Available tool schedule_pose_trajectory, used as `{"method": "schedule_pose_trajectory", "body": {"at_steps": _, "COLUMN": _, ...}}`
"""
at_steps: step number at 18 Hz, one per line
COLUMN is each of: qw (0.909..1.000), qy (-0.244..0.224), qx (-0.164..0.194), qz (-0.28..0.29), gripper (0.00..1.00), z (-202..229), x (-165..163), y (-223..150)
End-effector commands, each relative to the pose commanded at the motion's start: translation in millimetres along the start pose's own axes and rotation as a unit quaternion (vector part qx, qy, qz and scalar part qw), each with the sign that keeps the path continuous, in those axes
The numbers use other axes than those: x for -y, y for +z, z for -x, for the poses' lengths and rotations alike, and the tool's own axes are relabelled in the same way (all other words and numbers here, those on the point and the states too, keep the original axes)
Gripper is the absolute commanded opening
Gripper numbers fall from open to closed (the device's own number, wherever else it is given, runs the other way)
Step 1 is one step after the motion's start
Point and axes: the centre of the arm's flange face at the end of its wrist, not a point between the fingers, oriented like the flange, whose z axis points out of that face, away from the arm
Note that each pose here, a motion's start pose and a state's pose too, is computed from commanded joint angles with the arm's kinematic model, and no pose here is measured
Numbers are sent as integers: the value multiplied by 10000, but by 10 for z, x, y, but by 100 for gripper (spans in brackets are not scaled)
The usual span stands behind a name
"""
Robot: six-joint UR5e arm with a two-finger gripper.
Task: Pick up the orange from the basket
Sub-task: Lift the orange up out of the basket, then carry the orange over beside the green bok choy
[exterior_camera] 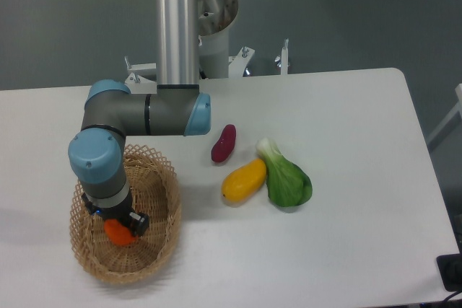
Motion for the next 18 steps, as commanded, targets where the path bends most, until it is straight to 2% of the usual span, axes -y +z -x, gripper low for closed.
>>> {"method": "schedule_pose_trajectory", "body": {"at_steps": 2, "qw": 9999, "qy": 31, "qx": 65, "qz": -121, "gripper": 65, "z": 5, "x": 29, "y": -164}}
{"method": "schedule_pose_trajectory", "body": {"at_steps": 4, "qw": 9987, "qy": 30, "qx": 232, "qz": -457, "gripper": 65, "z": 85, "x": 168, "y": -576}}
{"method": "schedule_pose_trajectory", "body": {"at_steps": 8, "qw": 9941, "qy": -82, "qx": 559, "qz": -928, "gripper": 67, "z": 669, "x": 304, "y": -1177}}
{"method": "schedule_pose_trajectory", "body": {"at_steps": 10, "qw": 9930, "qy": -102, "qx": 678, "qz": -961, "gripper": 66, "z": 963, "x": 117, "y": -1413}}
{"method": "schedule_pose_trajectory", "body": {"at_steps": 13, "qw": 9921, "qy": 152, "qx": 828, "qz": -925, "gripper": 66, "z": 1357, "x": -180, "y": -1736}}
{"method": "schedule_pose_trajectory", "body": {"at_steps": 18, "qw": 9905, "qy": 395, "qx": 1008, "qz": -846, "gripper": 66, "z": 2179, "x": -756, "y": -1967}}
